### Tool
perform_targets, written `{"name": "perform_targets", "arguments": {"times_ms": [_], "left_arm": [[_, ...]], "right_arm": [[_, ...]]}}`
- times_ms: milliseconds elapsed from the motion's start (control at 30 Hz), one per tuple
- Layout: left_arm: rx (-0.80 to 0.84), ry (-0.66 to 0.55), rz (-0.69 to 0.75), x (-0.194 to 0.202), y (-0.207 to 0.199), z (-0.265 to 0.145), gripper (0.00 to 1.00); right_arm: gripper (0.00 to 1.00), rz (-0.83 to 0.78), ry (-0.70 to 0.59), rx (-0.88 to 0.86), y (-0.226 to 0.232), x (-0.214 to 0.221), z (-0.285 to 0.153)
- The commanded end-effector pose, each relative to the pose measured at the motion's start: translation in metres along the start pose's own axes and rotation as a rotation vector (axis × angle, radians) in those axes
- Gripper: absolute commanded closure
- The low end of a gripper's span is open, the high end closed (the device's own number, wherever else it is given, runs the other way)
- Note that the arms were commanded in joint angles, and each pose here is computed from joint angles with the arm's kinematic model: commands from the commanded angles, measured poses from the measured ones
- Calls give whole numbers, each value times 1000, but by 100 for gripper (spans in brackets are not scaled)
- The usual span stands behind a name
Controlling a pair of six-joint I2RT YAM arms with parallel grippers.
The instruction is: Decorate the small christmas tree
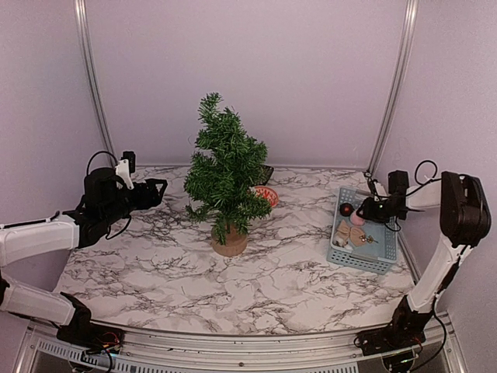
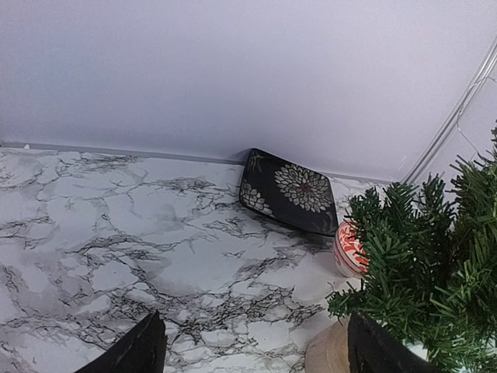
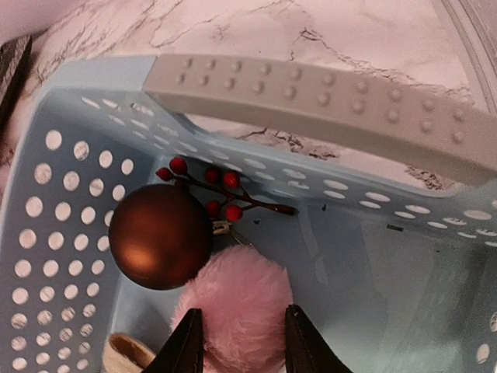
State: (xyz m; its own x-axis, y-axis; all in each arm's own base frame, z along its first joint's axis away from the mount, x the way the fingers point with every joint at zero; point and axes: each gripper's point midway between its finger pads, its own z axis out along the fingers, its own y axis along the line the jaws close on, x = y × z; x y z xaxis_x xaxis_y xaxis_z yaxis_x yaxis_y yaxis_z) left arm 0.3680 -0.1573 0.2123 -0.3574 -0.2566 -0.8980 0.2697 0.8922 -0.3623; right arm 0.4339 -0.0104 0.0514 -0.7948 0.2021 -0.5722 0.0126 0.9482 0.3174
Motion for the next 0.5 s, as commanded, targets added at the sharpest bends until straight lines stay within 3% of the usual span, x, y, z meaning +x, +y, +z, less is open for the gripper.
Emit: {"name": "perform_targets", "arguments": {"times_ms": [0, 167, 467], "left_arm": [[24, -40, -6, -19, -8, -2, 19], [29, -48, -4, -21, -9, -6, 20], [71, -77, 13, -26, -16, -23, 23]], "right_arm": [[73, -28, 8, -5, 6, -5, 4], [100, -60, -23, -9, 20, -14, -10], [100, -176, -136, -69, 79, -37, -61]]}}
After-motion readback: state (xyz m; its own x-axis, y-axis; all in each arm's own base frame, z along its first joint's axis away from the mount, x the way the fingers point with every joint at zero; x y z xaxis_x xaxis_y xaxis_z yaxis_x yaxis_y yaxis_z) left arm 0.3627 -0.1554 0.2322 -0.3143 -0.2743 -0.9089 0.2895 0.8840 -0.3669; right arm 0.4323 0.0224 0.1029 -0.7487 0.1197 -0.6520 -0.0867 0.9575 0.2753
